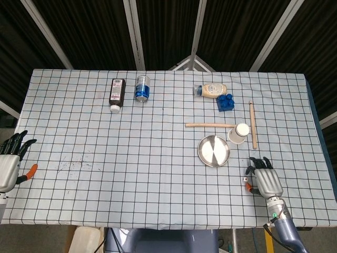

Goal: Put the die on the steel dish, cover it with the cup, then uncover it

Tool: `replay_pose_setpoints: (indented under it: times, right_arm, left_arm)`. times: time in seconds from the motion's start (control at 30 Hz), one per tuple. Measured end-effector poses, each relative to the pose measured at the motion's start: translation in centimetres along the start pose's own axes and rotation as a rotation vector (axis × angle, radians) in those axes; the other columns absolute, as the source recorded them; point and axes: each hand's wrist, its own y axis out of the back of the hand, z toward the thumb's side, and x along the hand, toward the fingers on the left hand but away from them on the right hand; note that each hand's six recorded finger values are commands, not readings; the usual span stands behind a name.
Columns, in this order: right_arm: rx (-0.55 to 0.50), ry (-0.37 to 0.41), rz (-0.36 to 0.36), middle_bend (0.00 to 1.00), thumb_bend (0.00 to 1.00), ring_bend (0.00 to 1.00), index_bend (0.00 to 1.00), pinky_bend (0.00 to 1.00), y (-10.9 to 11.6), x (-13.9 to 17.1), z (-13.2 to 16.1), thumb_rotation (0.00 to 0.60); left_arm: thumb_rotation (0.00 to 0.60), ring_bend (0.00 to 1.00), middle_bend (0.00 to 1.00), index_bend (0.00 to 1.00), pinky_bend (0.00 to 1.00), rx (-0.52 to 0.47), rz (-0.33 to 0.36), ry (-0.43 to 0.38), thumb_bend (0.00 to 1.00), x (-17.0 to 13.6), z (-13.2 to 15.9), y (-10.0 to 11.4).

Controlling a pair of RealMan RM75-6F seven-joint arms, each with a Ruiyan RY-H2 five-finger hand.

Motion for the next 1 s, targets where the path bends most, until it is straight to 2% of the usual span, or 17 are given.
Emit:
replay_pose_setpoints:
  times: [0.43, 1.0]
  right_arm:
    - [0.003, 0.013, 0.005, 0.16, 0.32, 0.14, 0.46, 0.0, 0.0, -0.4, 1.8, 0.6]
    - [0.0, -0.017, 0.015, 0.16, 0.32, 0.14, 0.46, 0.0, -0.1, -0.5, 0.8, 0.6]
  left_arm:
    - [0.6, 0.0, 0.0, 0.18, 0.1, -0.005, -0.002, 0.002, 0.47, 0.0, -0.1, 0.1]
    - [0.6, 0.0, 0.0, 0.18, 0.1, 0.003, -0.007, 0.002, 0.47, 0.1, 0.0, -0.1]
